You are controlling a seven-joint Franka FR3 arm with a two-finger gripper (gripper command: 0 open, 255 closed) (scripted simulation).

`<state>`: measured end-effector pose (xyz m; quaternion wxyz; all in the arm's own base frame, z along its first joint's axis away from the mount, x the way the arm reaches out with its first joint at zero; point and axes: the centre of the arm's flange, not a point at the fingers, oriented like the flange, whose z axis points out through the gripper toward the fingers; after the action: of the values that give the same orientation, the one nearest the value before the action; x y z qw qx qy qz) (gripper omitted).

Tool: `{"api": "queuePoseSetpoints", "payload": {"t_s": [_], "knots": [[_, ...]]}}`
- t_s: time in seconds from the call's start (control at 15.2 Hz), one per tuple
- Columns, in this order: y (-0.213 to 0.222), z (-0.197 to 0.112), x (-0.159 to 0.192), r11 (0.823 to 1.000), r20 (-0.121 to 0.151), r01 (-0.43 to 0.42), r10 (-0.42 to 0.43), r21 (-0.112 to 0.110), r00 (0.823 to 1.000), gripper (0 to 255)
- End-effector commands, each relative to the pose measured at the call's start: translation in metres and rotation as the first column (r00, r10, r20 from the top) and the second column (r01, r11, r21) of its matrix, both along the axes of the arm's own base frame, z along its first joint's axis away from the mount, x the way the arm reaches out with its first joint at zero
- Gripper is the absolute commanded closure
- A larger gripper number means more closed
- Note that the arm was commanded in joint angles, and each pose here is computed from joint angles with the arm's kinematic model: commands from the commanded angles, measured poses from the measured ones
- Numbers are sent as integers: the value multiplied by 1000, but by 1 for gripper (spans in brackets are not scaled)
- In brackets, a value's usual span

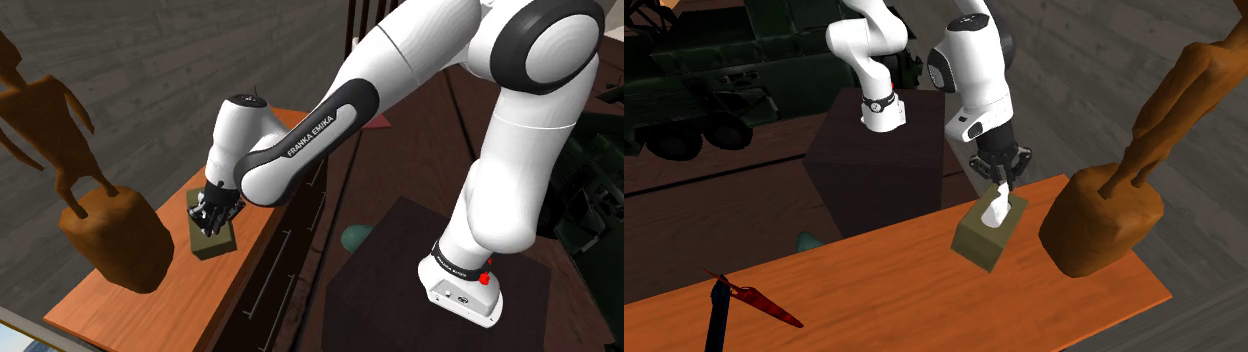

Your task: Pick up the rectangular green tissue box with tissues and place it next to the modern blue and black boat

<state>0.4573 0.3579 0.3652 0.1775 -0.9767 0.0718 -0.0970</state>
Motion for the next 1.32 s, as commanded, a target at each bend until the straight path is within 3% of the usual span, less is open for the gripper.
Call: {"api": "queuePoseSetpoints", "payload": {"t_s": [0.0,1.25], "knots": [[0,10,0,1000,-1,0,0,-1,1000,255],[0,111,0,1000,-1,0,0,-1,1000,255]]}}
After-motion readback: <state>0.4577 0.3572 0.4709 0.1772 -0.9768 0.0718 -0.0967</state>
